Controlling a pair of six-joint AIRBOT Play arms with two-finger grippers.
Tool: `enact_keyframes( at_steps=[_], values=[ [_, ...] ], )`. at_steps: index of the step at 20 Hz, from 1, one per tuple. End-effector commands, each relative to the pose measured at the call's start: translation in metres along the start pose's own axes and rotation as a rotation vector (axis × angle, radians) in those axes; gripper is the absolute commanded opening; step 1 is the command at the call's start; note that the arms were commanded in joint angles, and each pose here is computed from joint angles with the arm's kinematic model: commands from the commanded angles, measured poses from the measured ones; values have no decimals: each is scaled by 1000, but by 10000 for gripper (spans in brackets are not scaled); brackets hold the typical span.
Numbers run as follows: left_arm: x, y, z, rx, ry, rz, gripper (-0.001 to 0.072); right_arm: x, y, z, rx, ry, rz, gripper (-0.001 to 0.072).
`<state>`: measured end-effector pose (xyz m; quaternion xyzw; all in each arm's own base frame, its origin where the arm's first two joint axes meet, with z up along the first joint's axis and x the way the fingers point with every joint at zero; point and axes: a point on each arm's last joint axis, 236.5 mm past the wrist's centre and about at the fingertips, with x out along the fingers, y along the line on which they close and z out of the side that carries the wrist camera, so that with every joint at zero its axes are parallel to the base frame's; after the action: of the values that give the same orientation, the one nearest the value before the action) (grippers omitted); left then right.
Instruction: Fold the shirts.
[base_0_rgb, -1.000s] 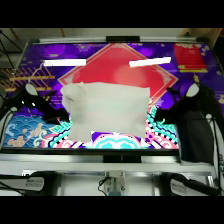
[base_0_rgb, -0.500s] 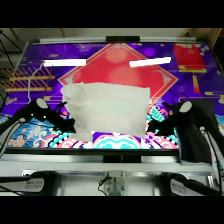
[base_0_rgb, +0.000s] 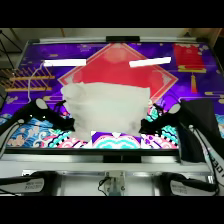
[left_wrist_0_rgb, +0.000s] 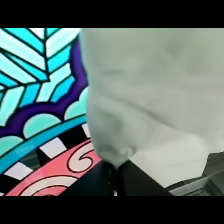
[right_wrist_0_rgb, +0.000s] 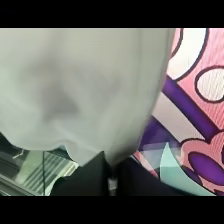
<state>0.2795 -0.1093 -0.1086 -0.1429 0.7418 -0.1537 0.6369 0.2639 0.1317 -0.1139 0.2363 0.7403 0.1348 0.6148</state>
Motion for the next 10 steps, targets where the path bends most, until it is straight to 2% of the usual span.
enact_keyframes(
  at_steps=[1, 4, 6, 8, 10],
  values=[
    [-22, 7, 0, 13, -39, 61, 35, 3, 20, -1, -7, 4, 60, 64],
    [-97, 13, 28, 83, -235, 209, 34, -31, 45, 10, -179, -48, 78, 65],
    [-188, -13, 53, 183, -479, 275, 35, -87, 82, 27, -391, -176, 85, 64],
    [-308, -69, 56, 327, -795, 296, 35, -184, 133, 38, -656, -411, 42, 64],
    [-439, -134, 20, 497, -1153, 333, 35, -311, 182, 35, -817, -789, -79, 64]
  ],
)
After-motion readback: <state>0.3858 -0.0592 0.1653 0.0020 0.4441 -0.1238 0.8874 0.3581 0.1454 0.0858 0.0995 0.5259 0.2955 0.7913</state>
